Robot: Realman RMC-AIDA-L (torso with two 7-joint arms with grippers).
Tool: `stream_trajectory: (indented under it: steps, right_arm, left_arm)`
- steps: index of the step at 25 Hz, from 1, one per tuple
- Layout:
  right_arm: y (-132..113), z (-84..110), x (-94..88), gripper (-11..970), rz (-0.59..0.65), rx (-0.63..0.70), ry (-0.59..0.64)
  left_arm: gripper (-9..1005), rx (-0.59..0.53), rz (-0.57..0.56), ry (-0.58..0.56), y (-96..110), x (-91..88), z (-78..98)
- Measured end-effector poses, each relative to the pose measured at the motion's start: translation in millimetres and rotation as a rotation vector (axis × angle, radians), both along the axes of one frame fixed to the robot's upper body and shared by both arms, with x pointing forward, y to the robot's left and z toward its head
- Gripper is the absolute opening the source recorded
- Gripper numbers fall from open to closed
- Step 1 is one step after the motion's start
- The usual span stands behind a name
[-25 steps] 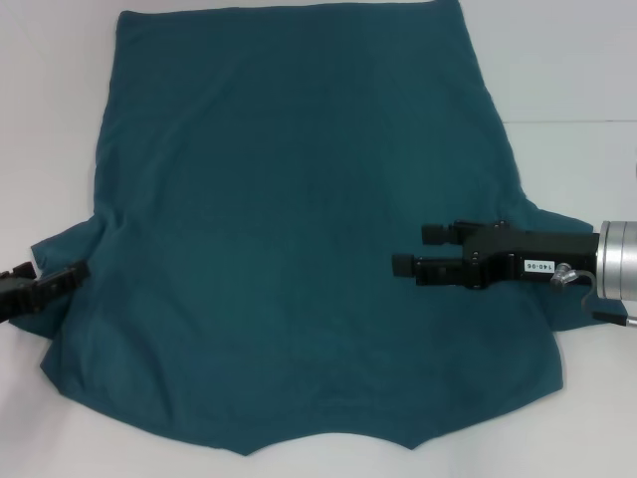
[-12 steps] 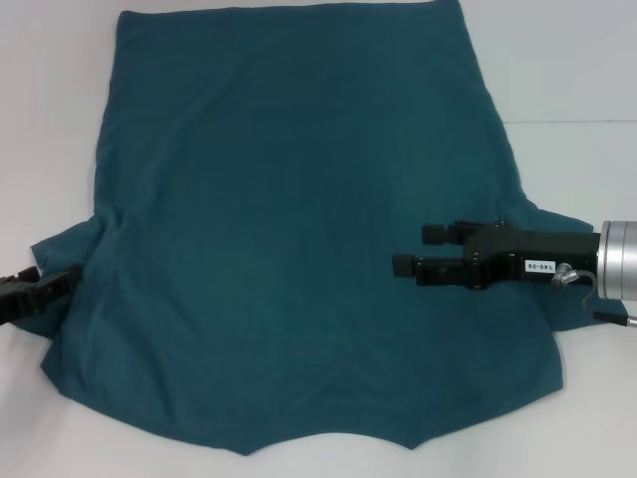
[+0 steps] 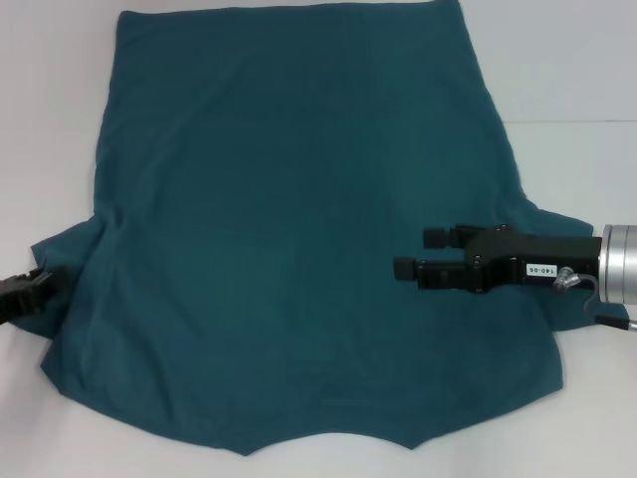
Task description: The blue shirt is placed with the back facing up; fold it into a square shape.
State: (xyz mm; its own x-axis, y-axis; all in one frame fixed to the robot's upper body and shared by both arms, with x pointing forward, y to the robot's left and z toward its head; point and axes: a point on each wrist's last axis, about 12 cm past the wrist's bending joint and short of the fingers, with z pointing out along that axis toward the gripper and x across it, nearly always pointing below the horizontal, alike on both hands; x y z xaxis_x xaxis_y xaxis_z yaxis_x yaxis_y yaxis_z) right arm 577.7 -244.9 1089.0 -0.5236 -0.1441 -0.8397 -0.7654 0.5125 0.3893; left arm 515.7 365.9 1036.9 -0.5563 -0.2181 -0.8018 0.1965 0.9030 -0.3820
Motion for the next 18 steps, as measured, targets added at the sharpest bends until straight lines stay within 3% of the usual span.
stream_trajectory:
  steps: [4,10,18]
  right_arm:
    - [0.0,0.0,0.0,912,0.0,0.0,0.0]
    - [0.8,-0.5,-0.2,912,0.001,0.002,0.002]
    - [2.7,-1.2,-0.4,912,-0.006,0.021,0.006]
  left_arm:
    - [174,0.002,-0.003,-0.003,-0.9,1.9,0.9]
    - [3,0.021,0.007,-0.001,1.8,5.2,2.1]
    - [3,0.084,0.032,0.011,8.9,17.6,7.6]
